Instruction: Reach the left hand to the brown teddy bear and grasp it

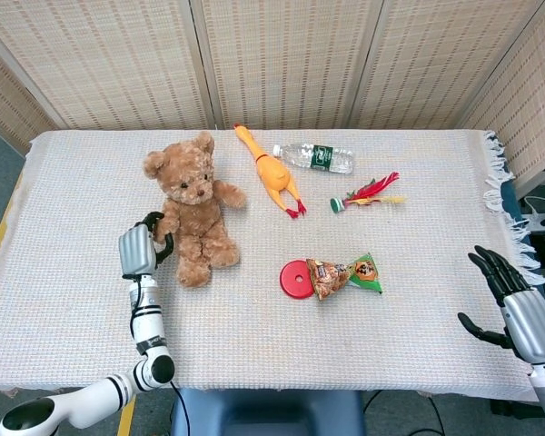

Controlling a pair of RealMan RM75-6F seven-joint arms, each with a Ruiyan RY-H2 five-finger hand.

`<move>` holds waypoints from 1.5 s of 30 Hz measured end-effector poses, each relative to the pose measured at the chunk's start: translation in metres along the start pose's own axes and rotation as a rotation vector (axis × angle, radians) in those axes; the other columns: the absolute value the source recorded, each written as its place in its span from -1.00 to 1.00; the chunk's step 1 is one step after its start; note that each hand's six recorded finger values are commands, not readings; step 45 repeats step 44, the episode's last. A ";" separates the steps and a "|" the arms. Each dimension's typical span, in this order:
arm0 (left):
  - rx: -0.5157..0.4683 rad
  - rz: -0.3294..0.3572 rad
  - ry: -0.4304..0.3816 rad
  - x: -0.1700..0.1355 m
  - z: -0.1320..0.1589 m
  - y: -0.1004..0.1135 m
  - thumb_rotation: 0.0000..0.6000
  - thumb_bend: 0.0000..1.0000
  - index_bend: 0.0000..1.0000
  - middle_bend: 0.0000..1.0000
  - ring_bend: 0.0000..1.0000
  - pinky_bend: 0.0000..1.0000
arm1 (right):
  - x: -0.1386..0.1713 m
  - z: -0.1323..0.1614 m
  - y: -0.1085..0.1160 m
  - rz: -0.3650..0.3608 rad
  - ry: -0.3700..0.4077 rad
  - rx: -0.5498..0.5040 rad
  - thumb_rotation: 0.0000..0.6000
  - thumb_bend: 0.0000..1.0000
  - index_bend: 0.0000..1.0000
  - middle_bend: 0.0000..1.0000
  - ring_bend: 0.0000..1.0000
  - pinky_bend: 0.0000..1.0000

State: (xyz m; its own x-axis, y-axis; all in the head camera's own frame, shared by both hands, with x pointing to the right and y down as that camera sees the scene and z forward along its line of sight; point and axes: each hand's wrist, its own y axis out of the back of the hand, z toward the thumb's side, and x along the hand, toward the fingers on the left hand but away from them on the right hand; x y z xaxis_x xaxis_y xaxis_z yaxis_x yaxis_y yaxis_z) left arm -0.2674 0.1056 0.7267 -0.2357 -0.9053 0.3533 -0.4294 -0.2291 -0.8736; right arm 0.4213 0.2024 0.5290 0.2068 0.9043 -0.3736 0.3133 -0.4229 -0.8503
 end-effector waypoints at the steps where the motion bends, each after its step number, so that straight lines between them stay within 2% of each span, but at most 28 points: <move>1: -0.009 0.022 -0.011 0.000 0.001 0.003 1.00 -0.02 -0.27 0.04 -0.18 -0.02 | 0.000 0.000 0.000 0.000 0.000 0.000 1.00 -0.69 -1.00 -1.00 -1.00 -0.70; 5: -0.014 0.069 -0.042 0.001 0.002 0.008 1.00 -0.02 -0.25 0.05 -0.18 -0.02 | 0.000 0.000 0.000 0.000 0.001 -0.001 1.00 -0.69 -1.00 -1.00 -1.00 -0.70; 11: 0.000 -0.010 -0.019 -0.001 0.000 -0.004 1.00 -0.02 -0.21 0.10 -0.17 -0.01 | 0.000 0.000 0.000 0.001 0.000 0.000 1.00 -0.69 -1.00 -1.00 -1.00 -0.70; 15: 0.001 0.002 -0.025 -0.001 0.001 -0.001 1.00 -0.01 -0.26 0.06 -0.19 -0.02 | 0.000 0.000 0.000 0.001 -0.002 0.000 1.00 -0.69 -1.00 -1.00 -1.00 -0.70; 20: -0.038 0.065 -0.084 -0.002 0.008 0.011 1.00 -0.04 -0.38 -0.10 -0.31 -0.01 | 0.000 0.000 0.000 -0.001 0.002 0.001 1.00 -0.69 -1.00 -1.00 -1.00 -0.70; 24: -0.021 0.065 -0.160 -0.007 0.009 0.020 1.00 -0.06 -0.57 -0.36 -0.43 -0.02 | 0.000 0.001 0.001 0.001 0.017 0.010 1.00 -0.69 -1.00 -1.00 -1.00 -0.70; 29: 0.115 0.013 -0.259 -0.019 -0.011 0.037 1.00 -0.08 -0.80 -0.63 -0.61 -0.15 | -0.001 -0.001 0.001 -0.006 0.013 0.026 1.00 -0.69 -1.00 -1.00 -1.00 -0.70; 35: 0.360 -0.078 -0.327 -0.047 -0.060 0.068 1.00 -0.08 -0.88 -0.78 -0.71 -0.23 | -0.001 0.000 -0.005 0.008 0.004 0.044 1.00 -0.69 -1.00 -1.00 -1.00 -0.70; 40: 0.535 -0.170 -0.323 -0.082 -0.103 0.095 1.00 -0.08 -0.91 -0.81 -0.75 -0.26 | 0.000 -0.001 -0.009 0.019 -0.007 0.059 1.00 -0.69 -1.00 -1.00 -1.00 -0.70; 43: 0.562 -0.214 -0.296 -0.108 -0.122 0.107 1.00 -0.09 -0.90 -0.80 -0.75 -0.26 | 0.000 -0.001 -0.010 0.014 -0.012 0.069 1.00 -0.69 -1.00 -1.00 -1.00 -0.70; 45: 0.560 -0.219 -0.288 -0.114 -0.126 0.111 1.00 -0.10 -0.90 -0.79 -0.74 -0.26 | 0.001 -0.001 -0.010 0.012 -0.014 0.072 1.00 -0.69 -1.00 -1.00 -1.00 -0.70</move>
